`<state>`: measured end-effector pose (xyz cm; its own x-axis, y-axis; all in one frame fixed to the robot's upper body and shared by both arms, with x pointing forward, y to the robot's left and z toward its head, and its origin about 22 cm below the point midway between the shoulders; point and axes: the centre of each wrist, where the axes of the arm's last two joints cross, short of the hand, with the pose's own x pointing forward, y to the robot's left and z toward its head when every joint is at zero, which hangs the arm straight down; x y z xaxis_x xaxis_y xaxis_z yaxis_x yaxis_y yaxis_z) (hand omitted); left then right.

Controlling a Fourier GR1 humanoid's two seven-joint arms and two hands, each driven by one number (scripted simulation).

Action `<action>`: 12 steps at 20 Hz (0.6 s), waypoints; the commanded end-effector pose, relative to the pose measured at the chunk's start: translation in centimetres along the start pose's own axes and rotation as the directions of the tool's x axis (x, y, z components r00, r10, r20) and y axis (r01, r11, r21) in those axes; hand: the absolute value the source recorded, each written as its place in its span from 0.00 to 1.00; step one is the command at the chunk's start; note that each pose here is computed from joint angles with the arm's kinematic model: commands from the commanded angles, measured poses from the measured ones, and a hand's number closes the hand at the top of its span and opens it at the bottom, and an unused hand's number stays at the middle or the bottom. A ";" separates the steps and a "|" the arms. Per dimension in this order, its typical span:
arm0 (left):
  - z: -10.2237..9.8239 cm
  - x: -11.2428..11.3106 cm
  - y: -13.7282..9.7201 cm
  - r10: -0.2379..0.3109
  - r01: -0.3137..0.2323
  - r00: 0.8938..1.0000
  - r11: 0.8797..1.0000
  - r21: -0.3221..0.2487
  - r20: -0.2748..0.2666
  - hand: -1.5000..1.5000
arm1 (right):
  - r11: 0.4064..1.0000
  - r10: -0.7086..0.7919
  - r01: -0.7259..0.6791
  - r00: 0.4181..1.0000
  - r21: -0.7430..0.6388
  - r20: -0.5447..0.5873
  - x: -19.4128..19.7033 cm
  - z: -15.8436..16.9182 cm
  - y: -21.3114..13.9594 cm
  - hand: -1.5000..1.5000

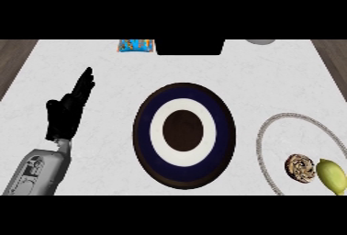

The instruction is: Pick the lemon from the placemat and place it in the plate

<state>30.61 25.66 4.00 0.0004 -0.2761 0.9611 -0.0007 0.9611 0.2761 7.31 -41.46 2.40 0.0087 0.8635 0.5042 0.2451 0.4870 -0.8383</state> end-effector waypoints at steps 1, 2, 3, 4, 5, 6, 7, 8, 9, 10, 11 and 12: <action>0.4 -0.8 0.6 0.013 -0.013 1.000 1.000 -0.010 -0.009 0.50 | 0.998 0.041 -0.039 0.998 0.058 -0.038 -0.3 -1.3 2.2 0.00; 0.4 0.8 0.5 -0.009 0.008 1.000 1.000 0.007 0.012 0.50 | 0.995 0.078 -0.074 0.996 0.072 -0.043 -0.7 -0.7 1.6 0.00; 0.4 0.2 -0.1 -0.005 0.005 1.000 1.000 0.008 -0.003 0.50 | 0.994 0.072 -0.067 0.996 0.086 -0.057 -2.0 -2.8 3.2 0.00; 2.2 0.1 -0.3 -0.007 0.007 1.000 1.000 0.007 0.012 0.50 | 0.993 0.072 -0.066 0.995 0.093 -0.062 -0.4 -2.4 1.7 0.00; 0.6 -0.6 1.9 0.014 -0.014 1.000 1.000 -0.009 -0.002 0.50 | 0.993 0.078 -0.071 0.994 0.094 -0.072 -1.9 -2.6 3.0 0.00; 1.0 -0.8 0.6 0.006 -0.006 1.000 1.000 0.002 0.005 0.50 | 0.993 0.065 -0.058 0.996 0.106 -0.066 -0.9 -4.1 3.4 0.00; 0.8 -1.1 -1.2 -0.005 0.005 1.000 1.000 0.000 0.000 0.50 | 0.991 0.076 -0.068 0.995 0.111 -0.067 -0.9 -4.2 3.3 0.00; 1.2 -0.5 1.1 -0.001 0.001 1.000 1.000 -0.002 -0.020 0.50 | 0.991 0.076 -0.067 0.994 0.113 -0.079 -1.7 -4.1 4.2 0.00; 1.2 0.4 -0.7 -0.013 0.013 1.000 1.000 -0.006 -0.013 0.50 | 0.989 0.076 -0.064 0.993 0.131 -0.089 -1.5 -5.0 4.0 0.00; -1.8 0.4 0.0 -0.007 0.007 1.000 1.000 0.002 -0.015 0.50 | 0.990 0.081 -0.072 0.994 0.121 -0.073 -1.9 -4.3 4.5 0.00; -0.2 0.5 0.1 0.004 -0.004 1.000 1.000 0.010 0.001 0.50 | 0.988 0.076 -0.065 0.994 0.142 -0.073 -3.7 -5.4 3.8 0.00; 0.6 -0.3 -1.0 -0.004 0.004 1.000 1.000 -0.013 0.002 0.50 | 0.985 0.096 -0.083 0.992 0.148 -0.083 -1.4 -6.3 5.6 0.00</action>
<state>30.33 25.56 3.90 0.0044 -0.2787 0.9604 0.0006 0.9604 0.2787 12.59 -41.71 -0.93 0.0974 0.8863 0.4527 0.1272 0.4400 -0.8889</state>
